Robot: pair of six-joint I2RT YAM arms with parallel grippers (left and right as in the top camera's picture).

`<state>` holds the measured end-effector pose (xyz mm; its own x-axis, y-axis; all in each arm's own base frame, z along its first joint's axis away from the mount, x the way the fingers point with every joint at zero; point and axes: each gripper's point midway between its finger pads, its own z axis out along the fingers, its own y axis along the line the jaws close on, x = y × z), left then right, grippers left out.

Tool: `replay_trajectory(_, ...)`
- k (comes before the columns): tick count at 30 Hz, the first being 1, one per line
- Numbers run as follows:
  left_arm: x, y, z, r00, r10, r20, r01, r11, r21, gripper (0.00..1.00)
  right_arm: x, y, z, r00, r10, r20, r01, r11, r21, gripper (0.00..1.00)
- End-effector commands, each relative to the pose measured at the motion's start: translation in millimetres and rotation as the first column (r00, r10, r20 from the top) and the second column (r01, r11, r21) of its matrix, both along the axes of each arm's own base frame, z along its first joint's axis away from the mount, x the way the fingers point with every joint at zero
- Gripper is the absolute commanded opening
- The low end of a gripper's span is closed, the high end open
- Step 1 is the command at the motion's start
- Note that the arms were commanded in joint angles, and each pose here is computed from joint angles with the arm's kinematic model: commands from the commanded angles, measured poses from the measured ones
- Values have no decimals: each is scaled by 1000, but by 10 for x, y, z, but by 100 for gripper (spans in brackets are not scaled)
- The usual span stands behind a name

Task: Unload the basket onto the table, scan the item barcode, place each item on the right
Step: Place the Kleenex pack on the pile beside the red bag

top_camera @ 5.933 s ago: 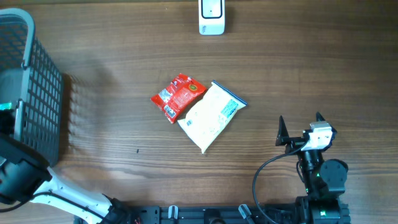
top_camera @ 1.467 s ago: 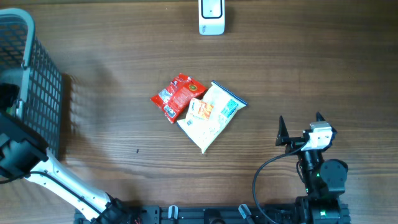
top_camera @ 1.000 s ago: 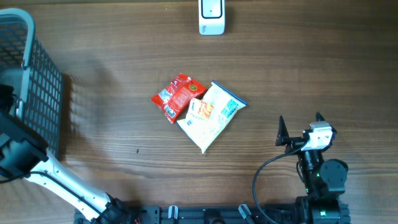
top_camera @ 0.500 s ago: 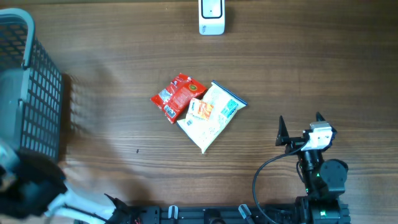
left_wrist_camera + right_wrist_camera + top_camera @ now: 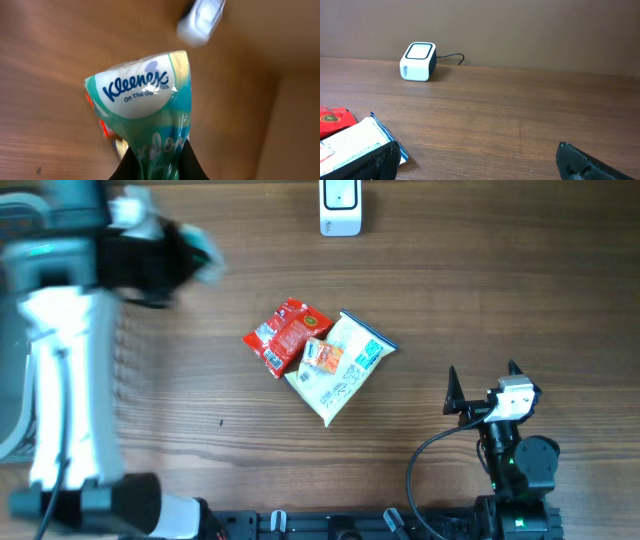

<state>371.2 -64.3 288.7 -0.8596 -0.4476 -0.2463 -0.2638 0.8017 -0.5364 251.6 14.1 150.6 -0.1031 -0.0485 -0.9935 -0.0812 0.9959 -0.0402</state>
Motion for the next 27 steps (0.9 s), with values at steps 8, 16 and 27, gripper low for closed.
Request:
replay_trajectory(8,-307,-1330,-1962,900,-247,-360,350,900,259,75,1,-33,9,1000,-17,5,17,1000,-4,100)
replay_trajectory(16,-126,-1095,-1532,933,-189,-306,271,929,253,100,1,-32,9,1000,-17,5,17,1000,-4,100)
replay_trajectory(27,-864,-149,101,994,-49,-98,72,967,246,100,1,-32,9,1000,-17,5,17,1000,-4,100)
